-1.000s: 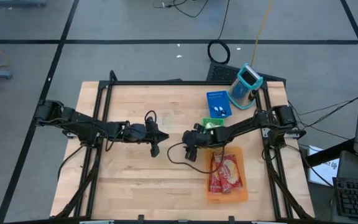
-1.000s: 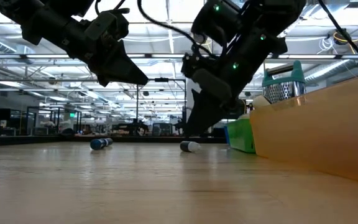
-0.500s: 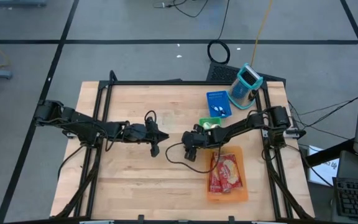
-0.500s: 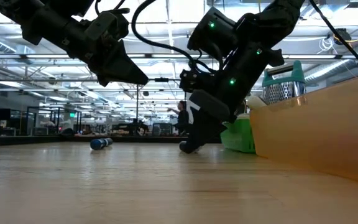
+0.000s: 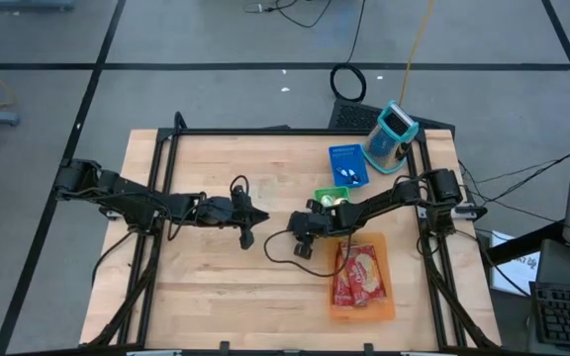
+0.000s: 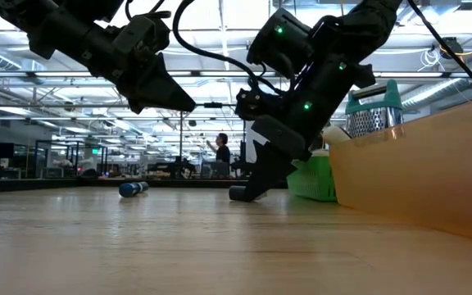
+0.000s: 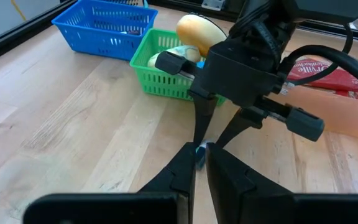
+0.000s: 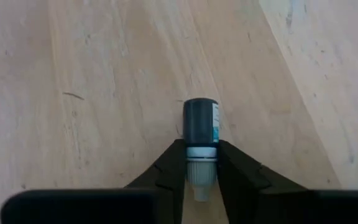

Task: Pick & Place Food Item
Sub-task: Put the brown food coloring bottle into the blue bin

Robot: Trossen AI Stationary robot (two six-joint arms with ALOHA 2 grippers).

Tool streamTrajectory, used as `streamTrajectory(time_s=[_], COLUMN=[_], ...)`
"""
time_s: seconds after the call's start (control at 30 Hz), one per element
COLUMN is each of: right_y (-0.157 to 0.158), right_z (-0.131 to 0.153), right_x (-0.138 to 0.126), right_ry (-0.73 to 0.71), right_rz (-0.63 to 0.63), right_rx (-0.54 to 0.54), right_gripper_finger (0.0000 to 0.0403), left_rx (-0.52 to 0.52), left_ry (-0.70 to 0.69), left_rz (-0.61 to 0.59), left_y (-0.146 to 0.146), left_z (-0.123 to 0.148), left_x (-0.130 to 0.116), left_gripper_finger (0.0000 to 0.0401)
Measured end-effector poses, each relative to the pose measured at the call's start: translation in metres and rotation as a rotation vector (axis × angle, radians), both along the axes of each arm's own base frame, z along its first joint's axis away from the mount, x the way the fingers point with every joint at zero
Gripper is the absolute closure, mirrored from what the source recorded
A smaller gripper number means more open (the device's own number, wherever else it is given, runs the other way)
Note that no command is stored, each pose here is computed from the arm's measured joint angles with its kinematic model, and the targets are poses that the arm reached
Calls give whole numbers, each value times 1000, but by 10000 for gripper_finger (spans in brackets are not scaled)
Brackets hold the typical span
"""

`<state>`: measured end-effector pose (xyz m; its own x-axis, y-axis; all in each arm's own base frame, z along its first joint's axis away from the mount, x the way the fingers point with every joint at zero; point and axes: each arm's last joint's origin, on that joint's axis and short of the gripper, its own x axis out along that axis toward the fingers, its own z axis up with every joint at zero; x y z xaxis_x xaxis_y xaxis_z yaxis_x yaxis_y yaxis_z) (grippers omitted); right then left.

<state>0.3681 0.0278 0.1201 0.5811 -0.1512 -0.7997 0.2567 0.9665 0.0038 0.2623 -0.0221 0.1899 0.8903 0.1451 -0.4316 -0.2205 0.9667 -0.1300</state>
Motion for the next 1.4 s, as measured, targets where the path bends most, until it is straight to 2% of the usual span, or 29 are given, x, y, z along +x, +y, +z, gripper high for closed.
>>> streamTrajectory(time_s=[0.1, 0.23, 0.4, 0.57, 0.73, 0.9, 1.1, 1.27, 1.4], right_y=[0, -1, -1, -2, -12, -25, -51, -77, -100], right_z=[2, 13, 47, 88, 124, 141, 143, 126, 108], right_x=[0, -1, -6, -17, -37, -59, -82, -101, -123], right_ry=[-9, -31, -122, -213, -258, -205, -58, -35, -90], right_rz=[23, 53, 95, 151, 134, 30, -144, -276, -385], right_rx=[-14, -38, -71, -124, -142, -223, -293, -290, -255], right_gripper_finger=[352, 340, 321, 340, 346, 336, 342, 339, 342], left_rx=[0, 0, 0, 0, 0, 0, 6, 20, 22], left_ry=[0, 0, 1, 1, 1, 1, 2, 5, 5], left_rz=[0, 1, 0, 0, 1, 1, -2, -8, -10], left_y=[0, 0, 0, 0, 0, 0, 0, 0, 0], left_z=[0, 0, 0, 0, 0, 0, 0, 0, 0], left_x=[0, 0, 0, 0, 0, 0, 0, 0, 0], left_gripper_finger=[366, 366, 366, 366, 366, 366, 366, 366, 366])
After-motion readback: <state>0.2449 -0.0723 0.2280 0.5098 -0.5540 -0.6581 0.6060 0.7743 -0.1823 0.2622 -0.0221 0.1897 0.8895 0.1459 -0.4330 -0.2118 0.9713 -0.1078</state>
